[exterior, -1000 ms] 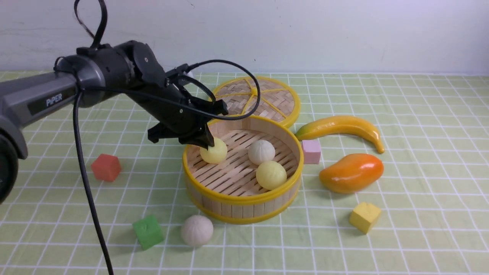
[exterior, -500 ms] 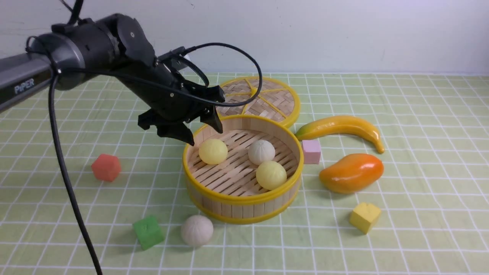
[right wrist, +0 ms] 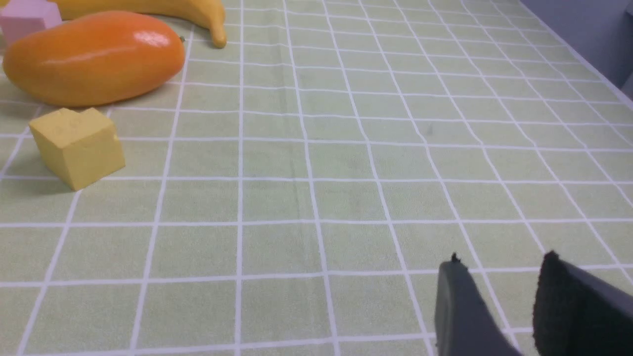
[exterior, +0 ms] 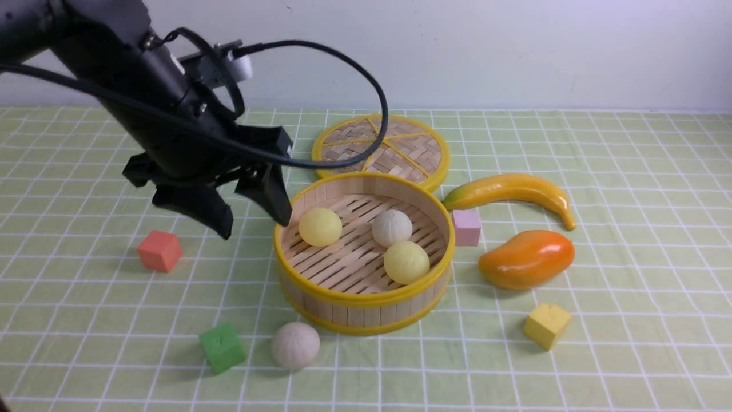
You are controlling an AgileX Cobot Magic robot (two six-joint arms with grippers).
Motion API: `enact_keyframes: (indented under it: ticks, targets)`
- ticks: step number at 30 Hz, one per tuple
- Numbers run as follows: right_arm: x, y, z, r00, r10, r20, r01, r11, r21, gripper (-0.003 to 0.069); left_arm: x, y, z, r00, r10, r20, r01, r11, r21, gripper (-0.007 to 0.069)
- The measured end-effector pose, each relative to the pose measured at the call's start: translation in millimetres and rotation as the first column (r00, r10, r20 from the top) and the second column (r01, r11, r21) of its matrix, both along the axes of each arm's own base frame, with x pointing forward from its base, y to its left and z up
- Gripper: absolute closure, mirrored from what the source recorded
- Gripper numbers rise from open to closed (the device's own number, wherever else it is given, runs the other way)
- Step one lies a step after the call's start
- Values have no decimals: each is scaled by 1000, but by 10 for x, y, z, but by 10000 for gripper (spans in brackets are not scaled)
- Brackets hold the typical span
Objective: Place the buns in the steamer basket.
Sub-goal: Use the left arm to grab a steamed stuffed bun
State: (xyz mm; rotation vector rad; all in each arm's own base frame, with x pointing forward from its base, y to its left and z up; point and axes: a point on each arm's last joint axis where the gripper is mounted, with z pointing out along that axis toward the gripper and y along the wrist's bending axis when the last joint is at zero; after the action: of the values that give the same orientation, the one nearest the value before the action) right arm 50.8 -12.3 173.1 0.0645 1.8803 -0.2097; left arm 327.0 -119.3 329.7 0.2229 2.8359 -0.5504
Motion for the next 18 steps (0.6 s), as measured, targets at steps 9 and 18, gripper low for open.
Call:
enact_keyframes:
  ticks: [9, 18]
  targets:
    - [0, 0, 0, 1000, 0, 0, 0, 1000, 0, 421, -281, -400, -641, 987, -105, -120, 121, 984, 131, 179]
    - [0, 0, 1, 1000, 0, 1, 0, 1000, 0, 420, -75, -643, -1131, 997, -57, -56, 71, 957, 281, 181]
